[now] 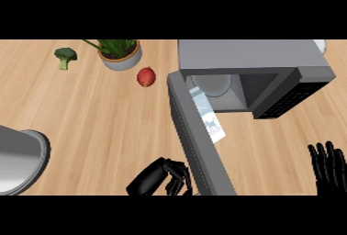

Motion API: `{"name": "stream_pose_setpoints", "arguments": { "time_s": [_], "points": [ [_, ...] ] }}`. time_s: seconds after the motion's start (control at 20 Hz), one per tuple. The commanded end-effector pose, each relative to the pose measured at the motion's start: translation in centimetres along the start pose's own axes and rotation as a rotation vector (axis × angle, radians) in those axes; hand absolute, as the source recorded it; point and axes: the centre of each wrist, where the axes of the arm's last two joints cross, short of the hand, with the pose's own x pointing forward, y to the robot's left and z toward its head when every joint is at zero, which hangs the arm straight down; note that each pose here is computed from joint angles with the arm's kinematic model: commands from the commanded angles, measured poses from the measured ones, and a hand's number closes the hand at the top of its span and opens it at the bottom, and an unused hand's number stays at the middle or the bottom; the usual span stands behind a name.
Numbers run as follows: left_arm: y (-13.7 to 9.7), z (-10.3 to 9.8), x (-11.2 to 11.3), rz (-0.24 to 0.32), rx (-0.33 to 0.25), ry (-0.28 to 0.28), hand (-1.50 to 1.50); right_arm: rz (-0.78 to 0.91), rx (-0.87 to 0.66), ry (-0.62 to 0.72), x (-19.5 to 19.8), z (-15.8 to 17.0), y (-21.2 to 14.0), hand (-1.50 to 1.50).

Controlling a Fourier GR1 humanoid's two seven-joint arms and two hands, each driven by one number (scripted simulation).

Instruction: Pick up the milk, place it into the microwave and close the microwave

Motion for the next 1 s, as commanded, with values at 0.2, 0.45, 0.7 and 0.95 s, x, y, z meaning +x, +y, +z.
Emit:
{"name": "stream_pose_setpoints", "arguments": {
  "time_s": [0.2, 0.45, 0.7, 0.95],
  "points": [
    [-5.1, -4.7, 0.0, -0.022, -0.047, 0.019, 1.50, -0.053, 0.084, -0.045, 5.4, -1.0, -0.7, -1.50],
    [-5.4, -6.7, 0.4, -0.080, -0.032, -0.007, 1.50, -0.042, 0.140, -0.045, 5.9, -1.9, 0.3, -1.50],
    [-3.6, -9.4, 2.3, -0.076, 0.045, -0.004, 1.50, -0.078, 0.193, -0.067, 6.9, -1.9, 1.2, -1.50],
    [-2.1, -10.5, 4.0, 0.025, 0.210, -0.078, 1.50, -0.061, 0.233, -0.106, 8.4, -2.9, 0.6, -1.50]
  ]
}}
